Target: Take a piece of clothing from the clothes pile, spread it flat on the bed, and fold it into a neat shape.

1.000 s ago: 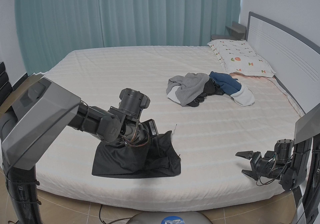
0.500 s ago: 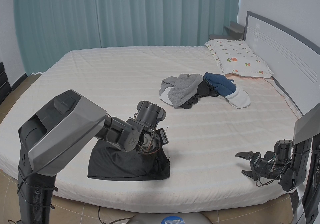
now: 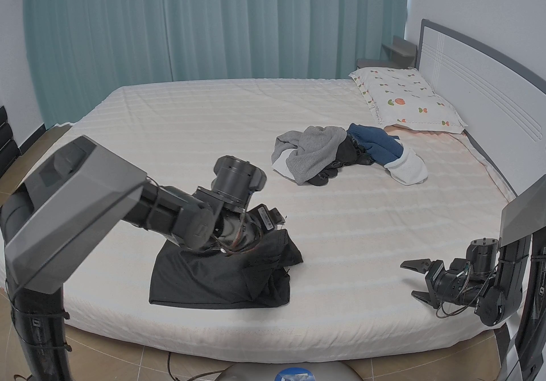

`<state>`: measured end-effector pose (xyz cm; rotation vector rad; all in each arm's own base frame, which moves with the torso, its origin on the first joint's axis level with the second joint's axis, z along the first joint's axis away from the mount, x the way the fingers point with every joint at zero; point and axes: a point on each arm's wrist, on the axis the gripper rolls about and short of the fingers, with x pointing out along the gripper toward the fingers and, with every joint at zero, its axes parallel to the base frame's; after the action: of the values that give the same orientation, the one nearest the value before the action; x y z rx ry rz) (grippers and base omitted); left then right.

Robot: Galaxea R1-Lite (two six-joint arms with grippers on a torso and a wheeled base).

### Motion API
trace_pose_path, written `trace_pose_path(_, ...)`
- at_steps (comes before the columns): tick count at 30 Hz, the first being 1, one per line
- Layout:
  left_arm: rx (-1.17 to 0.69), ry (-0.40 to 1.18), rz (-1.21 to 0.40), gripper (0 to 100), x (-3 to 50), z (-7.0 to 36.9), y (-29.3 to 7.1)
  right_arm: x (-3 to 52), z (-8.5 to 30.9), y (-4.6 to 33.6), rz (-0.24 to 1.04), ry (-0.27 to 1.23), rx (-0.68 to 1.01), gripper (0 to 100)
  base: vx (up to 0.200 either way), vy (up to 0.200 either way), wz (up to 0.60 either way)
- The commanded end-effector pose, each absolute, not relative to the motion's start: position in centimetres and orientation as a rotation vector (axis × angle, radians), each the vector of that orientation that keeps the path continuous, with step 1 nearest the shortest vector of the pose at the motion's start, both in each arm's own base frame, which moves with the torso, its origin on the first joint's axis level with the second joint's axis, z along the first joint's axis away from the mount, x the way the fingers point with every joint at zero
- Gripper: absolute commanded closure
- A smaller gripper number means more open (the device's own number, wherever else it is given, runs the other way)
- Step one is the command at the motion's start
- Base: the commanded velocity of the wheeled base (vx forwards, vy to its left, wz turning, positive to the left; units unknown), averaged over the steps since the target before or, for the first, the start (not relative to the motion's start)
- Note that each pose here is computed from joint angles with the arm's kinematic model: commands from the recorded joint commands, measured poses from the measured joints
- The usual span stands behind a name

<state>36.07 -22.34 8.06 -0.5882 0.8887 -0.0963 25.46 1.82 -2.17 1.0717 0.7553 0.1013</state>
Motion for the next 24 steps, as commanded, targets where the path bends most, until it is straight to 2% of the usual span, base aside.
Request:
trace_pose_path(1,-0.696,0.877,-0.085,0,35.7,10.7,-19.1,25.5,-2.1,1.8,0.109,0.743,1.071,0,0.0,0.0,0.0)
trace_pose_path(4,-0.797,0.908,-0.059,0,36.4,10.7,-17.0,25.5,-2.1,1.8,0.107,0.744,1.071,0,0.0,0.0,0.0)
trace_pose_path(5,-0.797,0.908,-0.059,0,36.4,10.7,-17.0,25.5,-2.1,1.8,0.107,0.744,1.071,0,0.0,0.2,0.0)
trace_pose_path(6,-0.829,0.923,-0.04,0,36.8,10.3,-15.2,25.5,-2.1,1.8,0.107,0.744,1.071,0,0.0,0.2,0.0)
trace_pose_path(12,-0.921,0.995,0.012,0,37.2,8.1,-10.3,25.8,-2.1,2.1,0.119,0.734,1.05,0,0.0,0.2,0.0)
trace_pose_path(15,-0.958,0.983,0.032,0,37.3,6.8,-8.3,26.1,-2.7,2.8,0.092,0.73,1.014,0,0.0,0.2,0.0)
trace_pose_path(19,-0.987,0.937,0.049,0,37.8,5.5,-6.7,27.2,-3.1,3.8,0.04,0.667,0.958,0,0.0,0.2,0.0)
trace_pose_path(21,-0.991,0.937,0.056,0,37.9,5.2,-6.4,27.3,-2.9,4.3,0.053,0.661,0.95,0,0.0,0.2,0.0)
trace_pose_path(24,-0.993,0.95,0.074,0,38.1,4.3,-6.0,27.0,-1.1,5.9,0.142,0.633,0.866,0,0.0,0.2,0.0)
